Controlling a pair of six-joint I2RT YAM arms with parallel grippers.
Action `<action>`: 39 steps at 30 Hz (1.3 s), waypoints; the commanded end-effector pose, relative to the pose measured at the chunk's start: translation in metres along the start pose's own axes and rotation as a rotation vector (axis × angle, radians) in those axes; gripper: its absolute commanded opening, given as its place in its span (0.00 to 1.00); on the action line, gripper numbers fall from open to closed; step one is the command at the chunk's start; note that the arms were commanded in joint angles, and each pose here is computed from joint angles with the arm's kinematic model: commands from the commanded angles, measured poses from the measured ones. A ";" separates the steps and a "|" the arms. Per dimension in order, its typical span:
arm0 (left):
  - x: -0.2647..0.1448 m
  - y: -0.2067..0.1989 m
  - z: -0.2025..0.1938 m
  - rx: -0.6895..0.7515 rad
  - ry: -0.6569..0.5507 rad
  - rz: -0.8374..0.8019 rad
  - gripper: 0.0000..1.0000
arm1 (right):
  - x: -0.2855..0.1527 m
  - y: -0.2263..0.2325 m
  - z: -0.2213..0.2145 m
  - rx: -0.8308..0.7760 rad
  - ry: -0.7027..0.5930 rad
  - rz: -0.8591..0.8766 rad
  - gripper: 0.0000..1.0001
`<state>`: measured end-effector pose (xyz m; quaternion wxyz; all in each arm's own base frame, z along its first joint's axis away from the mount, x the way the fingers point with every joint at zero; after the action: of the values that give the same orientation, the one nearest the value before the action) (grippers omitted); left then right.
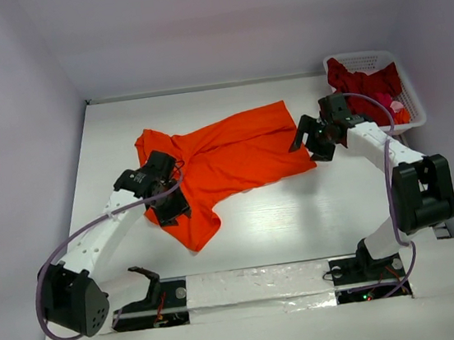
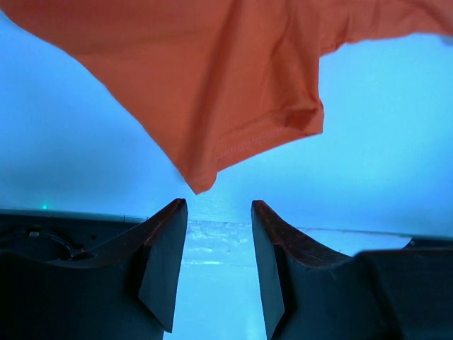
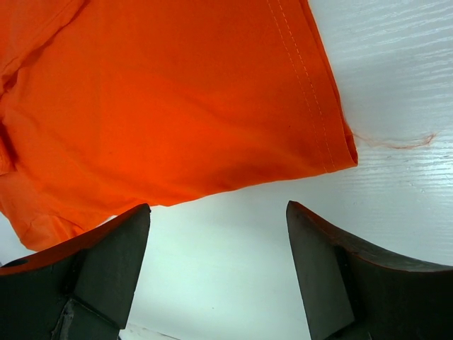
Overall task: Fold and stack the t-shirts
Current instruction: Grap the side of the flattened tshirt closest away from the robot with both arms
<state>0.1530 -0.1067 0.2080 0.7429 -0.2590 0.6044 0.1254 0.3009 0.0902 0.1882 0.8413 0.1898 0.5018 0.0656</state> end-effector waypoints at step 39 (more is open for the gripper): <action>0.055 0.012 -0.049 0.064 0.161 0.223 0.41 | 0.002 0.010 0.007 -0.045 -0.019 0.091 0.82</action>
<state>0.1225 -0.1289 0.1457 0.6819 -0.1925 0.6878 0.1578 0.3017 0.0936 0.1874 0.8359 0.1971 0.5042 0.0908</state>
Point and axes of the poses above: each gripper's point midway between its finger pads, its own x axis out along the fingers, its own y axis along the line the jaws close on, z = x × y, the point moved 10 cm from there along -x, back along the fingers, and after that the axes turned 11 degrees about -x, right-handed, at the moved point
